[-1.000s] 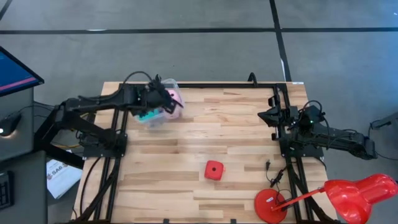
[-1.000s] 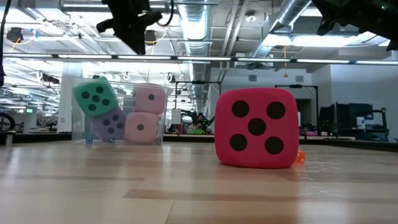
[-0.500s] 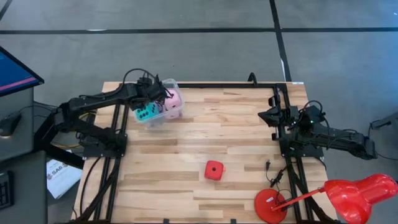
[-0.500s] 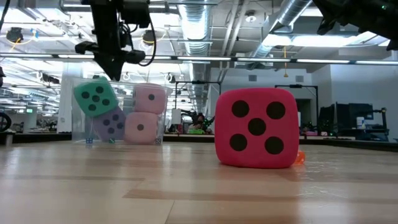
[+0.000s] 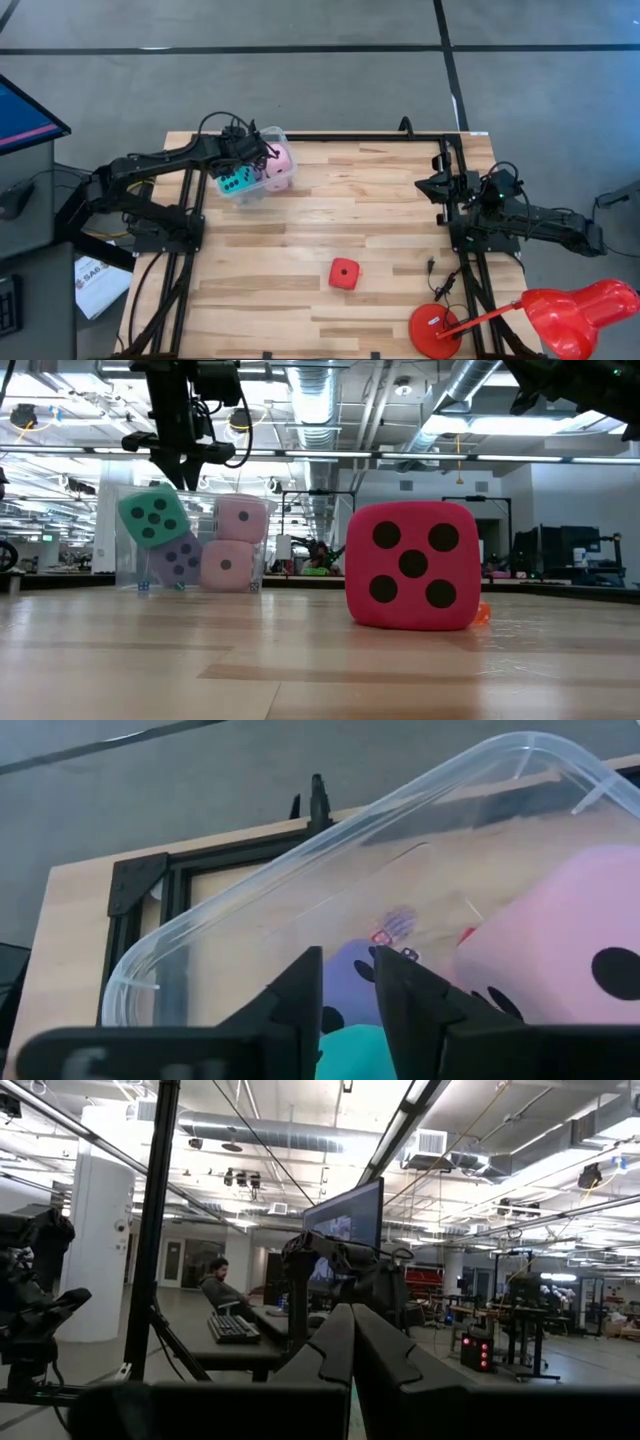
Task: Pick & Place Dice
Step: Put the small orange dice into the transparent container
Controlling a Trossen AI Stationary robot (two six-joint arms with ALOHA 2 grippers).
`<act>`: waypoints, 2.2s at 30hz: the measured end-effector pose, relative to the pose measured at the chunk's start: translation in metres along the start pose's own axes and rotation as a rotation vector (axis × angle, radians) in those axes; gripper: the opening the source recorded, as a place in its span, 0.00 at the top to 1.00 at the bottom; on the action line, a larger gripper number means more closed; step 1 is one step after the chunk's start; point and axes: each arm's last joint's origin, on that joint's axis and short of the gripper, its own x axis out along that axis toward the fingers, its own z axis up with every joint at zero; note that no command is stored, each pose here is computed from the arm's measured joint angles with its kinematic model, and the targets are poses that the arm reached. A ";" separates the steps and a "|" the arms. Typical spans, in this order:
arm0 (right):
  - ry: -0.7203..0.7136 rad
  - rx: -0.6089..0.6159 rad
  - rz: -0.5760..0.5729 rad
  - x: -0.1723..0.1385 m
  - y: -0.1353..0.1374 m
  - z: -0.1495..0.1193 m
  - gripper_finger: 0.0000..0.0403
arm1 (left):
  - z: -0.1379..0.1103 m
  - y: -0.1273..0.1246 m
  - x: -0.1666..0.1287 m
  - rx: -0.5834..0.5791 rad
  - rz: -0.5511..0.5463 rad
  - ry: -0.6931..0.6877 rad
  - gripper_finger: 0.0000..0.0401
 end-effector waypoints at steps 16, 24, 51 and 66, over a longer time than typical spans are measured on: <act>0.016 0.026 -0.001 0.000 0.000 -0.002 1.00 | 0.007 -0.006 0.000 0.193 -0.050 -0.060 0.86; 0.018 -0.011 -0.002 0.000 0.000 -0.002 1.00 | 0.023 -0.036 -0.003 0.291 -0.395 -0.272 0.98; 0.193 -0.138 -0.154 -0.003 -0.008 -0.018 1.00 | -0.104 -0.005 -0.035 0.536 -1.049 -0.843 0.99; 0.200 -0.122 -0.201 -0.004 -0.011 -0.018 1.00 | -0.106 0.055 -0.045 0.479 -1.204 -0.995 0.99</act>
